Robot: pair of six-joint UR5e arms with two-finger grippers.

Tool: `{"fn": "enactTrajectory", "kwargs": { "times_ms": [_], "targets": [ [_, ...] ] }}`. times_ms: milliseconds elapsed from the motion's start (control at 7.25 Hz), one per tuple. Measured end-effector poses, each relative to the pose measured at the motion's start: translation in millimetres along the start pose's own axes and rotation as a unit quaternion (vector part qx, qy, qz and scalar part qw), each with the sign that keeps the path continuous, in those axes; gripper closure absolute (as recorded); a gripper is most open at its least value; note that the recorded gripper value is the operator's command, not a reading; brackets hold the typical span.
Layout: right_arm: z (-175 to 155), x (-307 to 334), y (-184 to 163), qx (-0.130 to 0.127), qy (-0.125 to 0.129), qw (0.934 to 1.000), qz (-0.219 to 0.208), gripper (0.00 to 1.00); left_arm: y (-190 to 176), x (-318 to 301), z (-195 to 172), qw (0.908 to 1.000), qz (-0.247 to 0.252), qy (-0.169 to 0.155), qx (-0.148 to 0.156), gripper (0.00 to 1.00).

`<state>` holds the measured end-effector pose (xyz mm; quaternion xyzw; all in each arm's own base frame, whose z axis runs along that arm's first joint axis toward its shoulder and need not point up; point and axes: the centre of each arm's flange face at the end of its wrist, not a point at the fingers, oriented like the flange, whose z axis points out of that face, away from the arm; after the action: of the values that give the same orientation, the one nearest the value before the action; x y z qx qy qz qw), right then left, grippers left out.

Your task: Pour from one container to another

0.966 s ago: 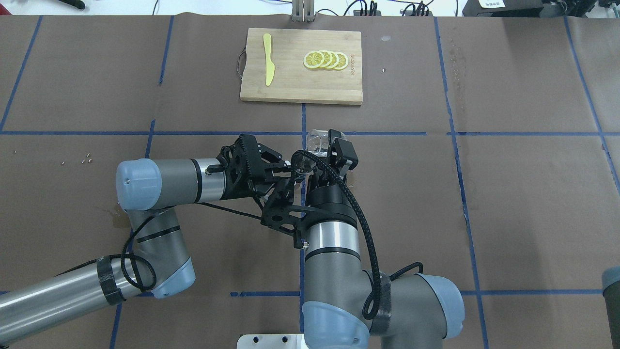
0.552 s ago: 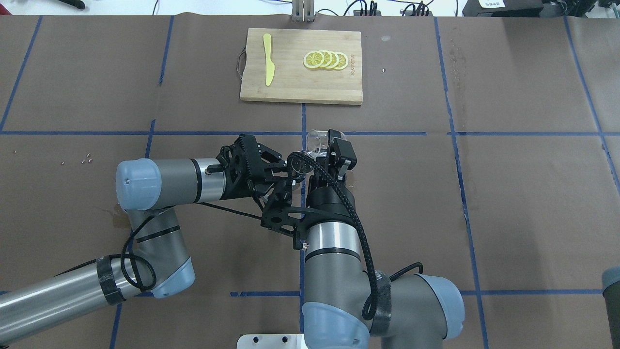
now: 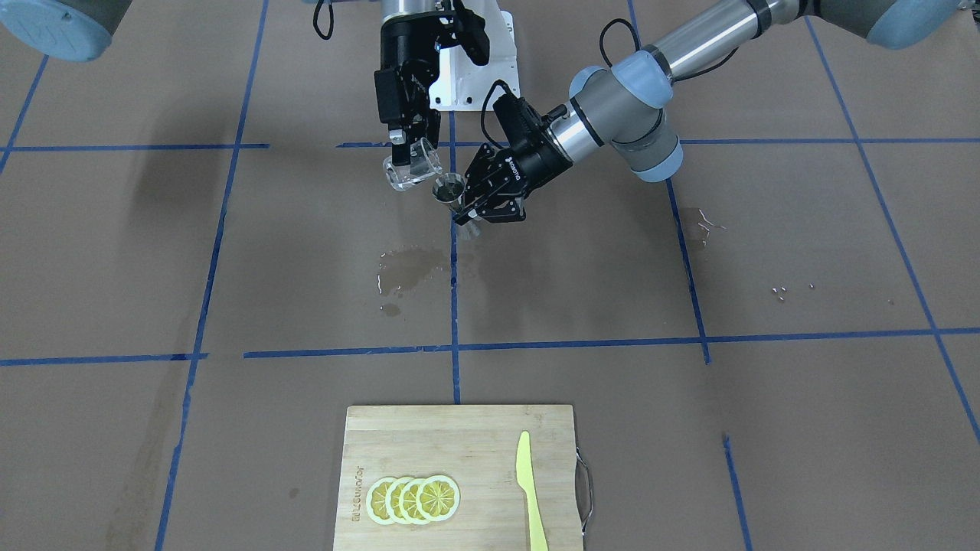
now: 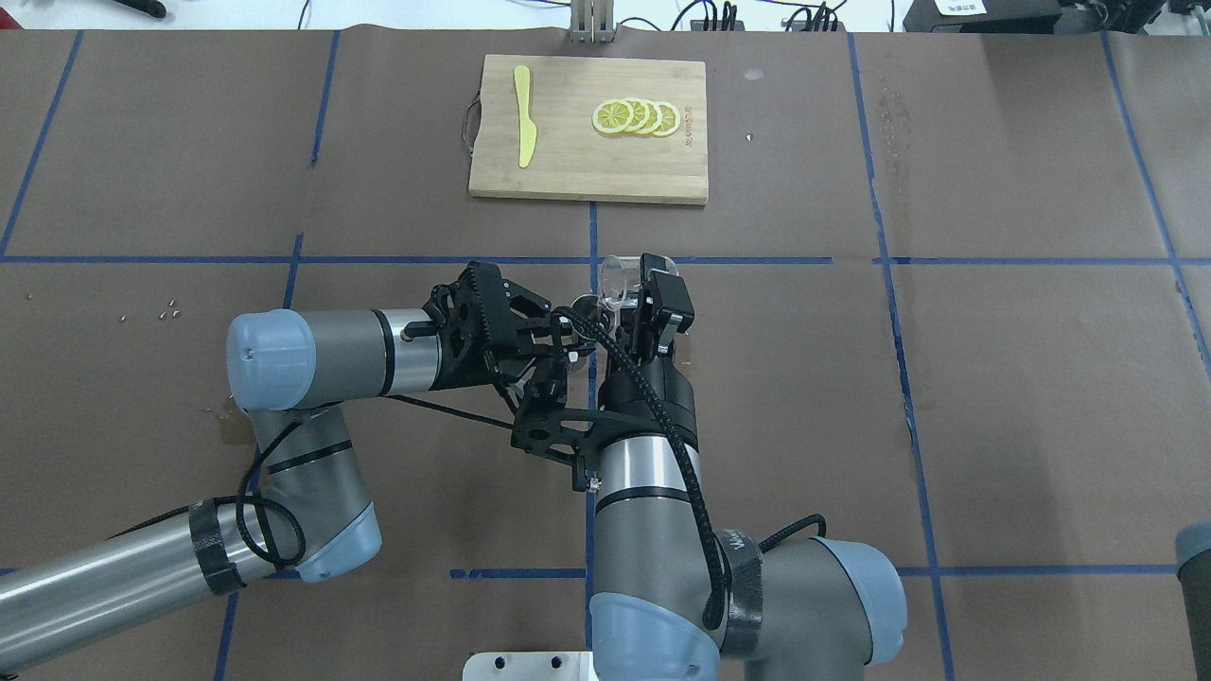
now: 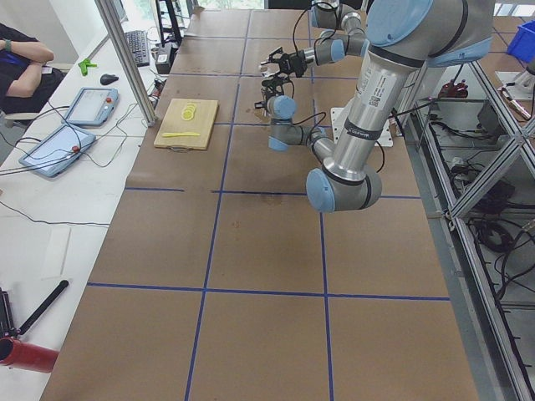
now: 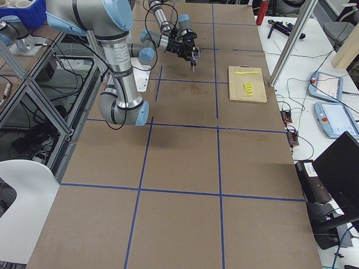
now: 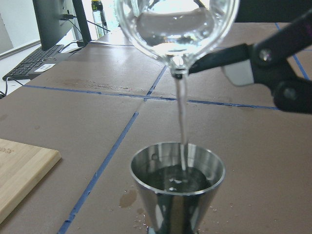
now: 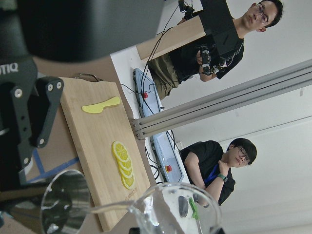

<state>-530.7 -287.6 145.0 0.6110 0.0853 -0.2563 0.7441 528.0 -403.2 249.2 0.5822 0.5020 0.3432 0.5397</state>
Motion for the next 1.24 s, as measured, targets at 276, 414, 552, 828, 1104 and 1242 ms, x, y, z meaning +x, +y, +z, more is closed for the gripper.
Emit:
{"fn": "enactTrajectory", "kwargs": {
  "times_ms": [276, 414, 552, 828, 1104, 1242],
  "targets": [
    [-0.2, -1.0, 0.0, -0.002, 0.003, 1.0, -0.008, 1.0, 0.0, 0.0, 0.0, 1.0, 0.0, 0.0, 0.0, 1.0],
    [-0.3, -1.1, -0.1, -0.002, 0.003, 0.9999, -0.011, 1.0, 0.0, 0.0, 0.0, 1.0, 0.001, 0.0, 0.0, 1.0],
    [-0.3, -1.1, -0.1, -0.002, 0.003, 0.9999, -0.014, 1.0, 0.0, 0.0, 0.0, 1.0, 0.001, 0.0, 0.0, 1.0],
    [-0.3, -1.1, -0.1, -0.002, 0.004, 0.9998, -0.02, 1.0, 0.2, 0.0, 0.0, 1.0, 0.001, 0.0, 0.0, 1.0],
    [-0.6, -0.5, -0.5, -0.002, 0.003, 0.9998, -0.019, 1.0, 0.4, 0.0, -0.1, 1.0, 0.001, 0.0, 0.0, 1.0],
    [-3.5, 5.1, -2.0, 0.001, 0.001, 0.9999, -0.01, 1.0, 0.6, -0.2, -0.3, 1.0, 0.001, 0.0, 0.0, 1.0]
  ]
}}
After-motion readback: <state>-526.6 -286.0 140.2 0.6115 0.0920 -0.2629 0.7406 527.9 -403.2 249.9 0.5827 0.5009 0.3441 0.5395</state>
